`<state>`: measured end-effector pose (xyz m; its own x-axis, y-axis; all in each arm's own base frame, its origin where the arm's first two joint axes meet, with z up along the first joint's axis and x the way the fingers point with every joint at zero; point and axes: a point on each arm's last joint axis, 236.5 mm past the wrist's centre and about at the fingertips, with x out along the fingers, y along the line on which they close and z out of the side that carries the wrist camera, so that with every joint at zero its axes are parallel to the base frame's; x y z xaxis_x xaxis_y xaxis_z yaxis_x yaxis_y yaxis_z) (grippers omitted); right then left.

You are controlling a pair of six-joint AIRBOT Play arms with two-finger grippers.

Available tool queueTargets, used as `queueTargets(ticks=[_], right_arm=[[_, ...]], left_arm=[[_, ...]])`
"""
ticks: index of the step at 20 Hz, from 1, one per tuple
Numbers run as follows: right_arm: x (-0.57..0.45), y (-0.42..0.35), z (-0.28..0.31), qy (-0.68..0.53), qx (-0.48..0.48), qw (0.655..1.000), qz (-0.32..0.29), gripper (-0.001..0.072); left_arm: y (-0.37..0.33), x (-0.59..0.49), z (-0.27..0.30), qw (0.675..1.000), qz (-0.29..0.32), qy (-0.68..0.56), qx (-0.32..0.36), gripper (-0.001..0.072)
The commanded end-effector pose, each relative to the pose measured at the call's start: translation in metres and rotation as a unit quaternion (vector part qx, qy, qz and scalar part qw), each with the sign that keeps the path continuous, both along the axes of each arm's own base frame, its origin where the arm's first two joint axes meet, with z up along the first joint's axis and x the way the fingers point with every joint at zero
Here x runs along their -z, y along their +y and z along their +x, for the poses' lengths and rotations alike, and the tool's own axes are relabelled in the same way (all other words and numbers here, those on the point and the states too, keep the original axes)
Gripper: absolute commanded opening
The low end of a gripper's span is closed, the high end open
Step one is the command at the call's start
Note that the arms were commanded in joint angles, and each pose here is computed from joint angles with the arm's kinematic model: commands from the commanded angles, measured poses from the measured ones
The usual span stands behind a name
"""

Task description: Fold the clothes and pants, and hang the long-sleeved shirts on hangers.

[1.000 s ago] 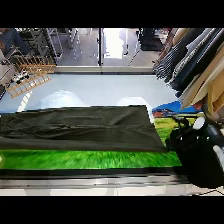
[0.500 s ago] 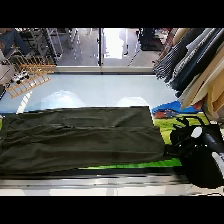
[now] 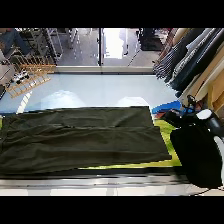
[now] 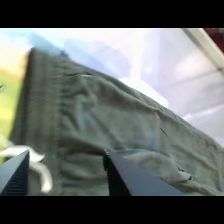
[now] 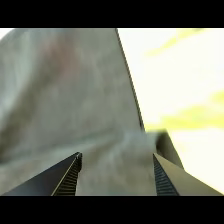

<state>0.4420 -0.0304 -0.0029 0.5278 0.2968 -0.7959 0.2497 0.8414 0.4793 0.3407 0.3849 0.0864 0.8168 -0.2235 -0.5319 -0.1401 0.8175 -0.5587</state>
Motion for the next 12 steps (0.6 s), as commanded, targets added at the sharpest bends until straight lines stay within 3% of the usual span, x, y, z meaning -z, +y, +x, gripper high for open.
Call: queueTargets(ticks=[1, 4, 7, 8, 10, 12], right_arm=[[0.031, -0.003, 0.044, 0.009, -0.016, 1.0, 0.014, 0.0503], [0.063, 0.008, 0.073, 0.029, -0.068, 0.997, 0.018, 0.0498], [0.082, 0.019, 0.102, 0.02, -0.102, 0.995, 0.007, 0.0497], [0.087, 0.025, 0.109, 0.018, -0.113, 0.993, 0.003, 0.0496], [0.097, 0.033, 0.121, 0.019, -0.13, 0.991, -0.012, 0.0495], [0.107, 0.038, 0.128, 0.031, -0.135, 0.99, -0.021, 0.0476]], left_arm=[[-0.041, -0.026, 0.038, 0.998, 0.033, -0.007, 0.047, 0.0454], [-0.082, -0.038, 0.061, 0.995, 0.034, -0.008, 0.097, 0.0346], [-0.113, -0.04, 0.074, 0.994, -0.021, 0.015, 0.102, 0.0316], [-0.12, -0.036, 0.073, 0.993, -0.032, 0.031, 0.108, 0.0212], [-0.129, -0.019, 0.064, 0.989, -0.031, 0.081, 0.121, 0.0095], [-0.121, 0.008, 0.048, 0.981, -0.031, 0.168, 0.088, 0.0087]])
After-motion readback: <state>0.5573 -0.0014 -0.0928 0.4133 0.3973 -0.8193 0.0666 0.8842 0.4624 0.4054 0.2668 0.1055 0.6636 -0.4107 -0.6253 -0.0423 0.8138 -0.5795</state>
